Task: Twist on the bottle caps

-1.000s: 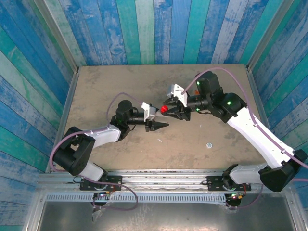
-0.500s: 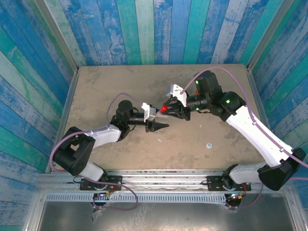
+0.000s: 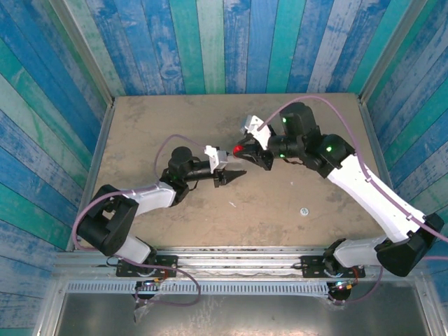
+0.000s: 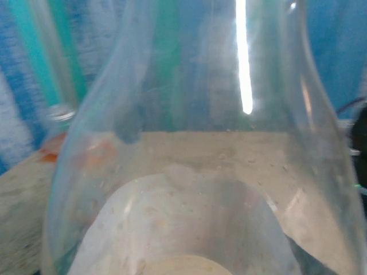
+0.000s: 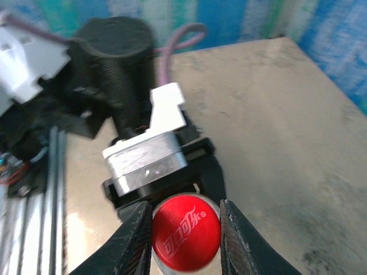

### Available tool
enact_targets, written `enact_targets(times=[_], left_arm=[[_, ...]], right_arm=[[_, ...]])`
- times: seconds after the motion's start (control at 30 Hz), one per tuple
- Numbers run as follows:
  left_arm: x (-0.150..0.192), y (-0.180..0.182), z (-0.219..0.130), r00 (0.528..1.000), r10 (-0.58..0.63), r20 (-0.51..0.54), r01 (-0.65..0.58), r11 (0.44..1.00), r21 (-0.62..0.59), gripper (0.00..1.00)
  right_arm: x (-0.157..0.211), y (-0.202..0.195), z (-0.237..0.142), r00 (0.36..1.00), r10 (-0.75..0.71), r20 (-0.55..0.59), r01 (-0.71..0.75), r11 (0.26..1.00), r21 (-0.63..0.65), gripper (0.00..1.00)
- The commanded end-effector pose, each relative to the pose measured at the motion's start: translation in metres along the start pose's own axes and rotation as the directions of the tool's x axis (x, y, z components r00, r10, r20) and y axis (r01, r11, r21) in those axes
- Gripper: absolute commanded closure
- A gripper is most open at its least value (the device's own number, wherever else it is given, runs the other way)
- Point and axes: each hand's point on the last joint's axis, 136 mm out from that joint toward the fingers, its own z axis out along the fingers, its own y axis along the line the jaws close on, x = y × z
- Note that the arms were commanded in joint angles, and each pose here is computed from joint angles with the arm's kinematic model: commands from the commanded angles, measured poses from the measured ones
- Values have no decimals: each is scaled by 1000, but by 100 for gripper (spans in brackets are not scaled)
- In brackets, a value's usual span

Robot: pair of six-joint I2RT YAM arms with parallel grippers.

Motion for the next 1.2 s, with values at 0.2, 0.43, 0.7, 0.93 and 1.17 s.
enact_targets(times=[0.2,0.43,0.7,0.93,1.17], left_arm=[[-33,97,-31,997,78,-2,-64,799,-598,54],[-19,104,-35,983,122,-135,-182,696,-695,55],[-7,91,-27,982,112,-154,-186,746,-640,54],[2,41,-8,989,101,-112,-134,930,-343,51],[-8,-26,7,996,76,-40,-73,995,75,52]], right_arm=[[37,-36,40,917,392,78,-385,814,434,73],[69,-35,54,822,549,151,-503,576,645,79],[33,-35,49,883,438,167,-443,663,604,65],[-19,-10,18,969,179,172,-222,935,276,44],[-10,24,-13,997,-25,72,24,1000,9,42]])
